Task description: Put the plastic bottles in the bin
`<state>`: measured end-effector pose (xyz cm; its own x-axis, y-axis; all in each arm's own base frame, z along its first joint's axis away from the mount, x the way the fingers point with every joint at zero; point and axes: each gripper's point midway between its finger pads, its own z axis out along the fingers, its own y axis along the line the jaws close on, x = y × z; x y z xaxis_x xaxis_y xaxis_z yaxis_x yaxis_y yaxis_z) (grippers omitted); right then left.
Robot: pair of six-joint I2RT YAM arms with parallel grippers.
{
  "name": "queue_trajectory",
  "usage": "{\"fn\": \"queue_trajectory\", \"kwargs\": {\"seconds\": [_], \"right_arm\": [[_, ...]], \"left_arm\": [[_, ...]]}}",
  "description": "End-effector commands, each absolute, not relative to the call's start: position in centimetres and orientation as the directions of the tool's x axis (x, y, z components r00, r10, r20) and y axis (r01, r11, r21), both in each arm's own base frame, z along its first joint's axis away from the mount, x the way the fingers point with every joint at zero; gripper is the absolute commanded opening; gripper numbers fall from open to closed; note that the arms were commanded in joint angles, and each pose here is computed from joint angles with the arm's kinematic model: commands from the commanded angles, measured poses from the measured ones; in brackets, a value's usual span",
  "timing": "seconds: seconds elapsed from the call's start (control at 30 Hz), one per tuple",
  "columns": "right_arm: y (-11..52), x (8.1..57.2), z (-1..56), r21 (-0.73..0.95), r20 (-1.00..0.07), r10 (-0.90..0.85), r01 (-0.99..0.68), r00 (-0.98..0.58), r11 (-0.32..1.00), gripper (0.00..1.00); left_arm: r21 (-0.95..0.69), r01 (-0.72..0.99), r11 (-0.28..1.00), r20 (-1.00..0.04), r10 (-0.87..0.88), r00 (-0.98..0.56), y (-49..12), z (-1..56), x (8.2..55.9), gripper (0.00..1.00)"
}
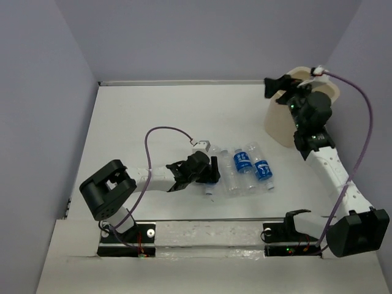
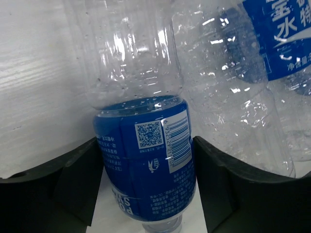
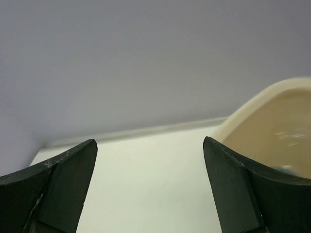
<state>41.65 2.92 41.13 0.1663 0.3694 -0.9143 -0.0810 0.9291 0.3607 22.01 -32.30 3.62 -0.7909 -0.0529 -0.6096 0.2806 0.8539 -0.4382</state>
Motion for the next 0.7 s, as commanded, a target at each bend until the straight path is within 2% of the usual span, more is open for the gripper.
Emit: {"fn": "queue_trajectory", "kwargs": {"seconds": [0.0,0.03,0.13,0.27,0.43,0.67], "right_arm": [[12.4,39.0,34.9,0.394,-0.916,0.398,-0.286,-0.046,0.873,0.95],[13.7,38.2,32.4,0.412,-0.911,0.397,-0.299,-0.11,0.861,0.95],[18.2,35.9,28.8,0.469,-0.881,0.4,-0.359,-0.252,0.807,0.97],[22.8,33.0,23.6,0.634,-0.758,0.45,-0.37,-0.472,0.679,0.99],[27.3,30.8,23.0,0.721,-0.681,0.459,-0.415,-0.57,0.555,1.0],[30.9,29.1,24.3,0.75,-0.659,0.404,-0.509,-0.635,0.424,1.0]], "left_arm": [[-0.447,0.25,0.859,-0.647,-0.117,-0.753,-32.3,4.8,23.3,0.71],[-0.449,0.247,0.859,-0.65,-0.125,-0.749,-32.1,5.0,23.3,0.67],[-0.446,0.237,0.863,-0.665,-0.143,-0.733,-30.7,5.8,22.9,0.65],[-0.464,0.247,0.85,-0.696,-0.178,-0.695,-29.1,8.4,22.3,0.62],[-0.505,0.333,0.796,-0.776,-0.249,-0.58,-27.9,14.7,21.8,0.61],[-0.491,0.487,0.723,-0.827,-0.211,-0.52,-29.5,17.8,20.9,0.61]]}}
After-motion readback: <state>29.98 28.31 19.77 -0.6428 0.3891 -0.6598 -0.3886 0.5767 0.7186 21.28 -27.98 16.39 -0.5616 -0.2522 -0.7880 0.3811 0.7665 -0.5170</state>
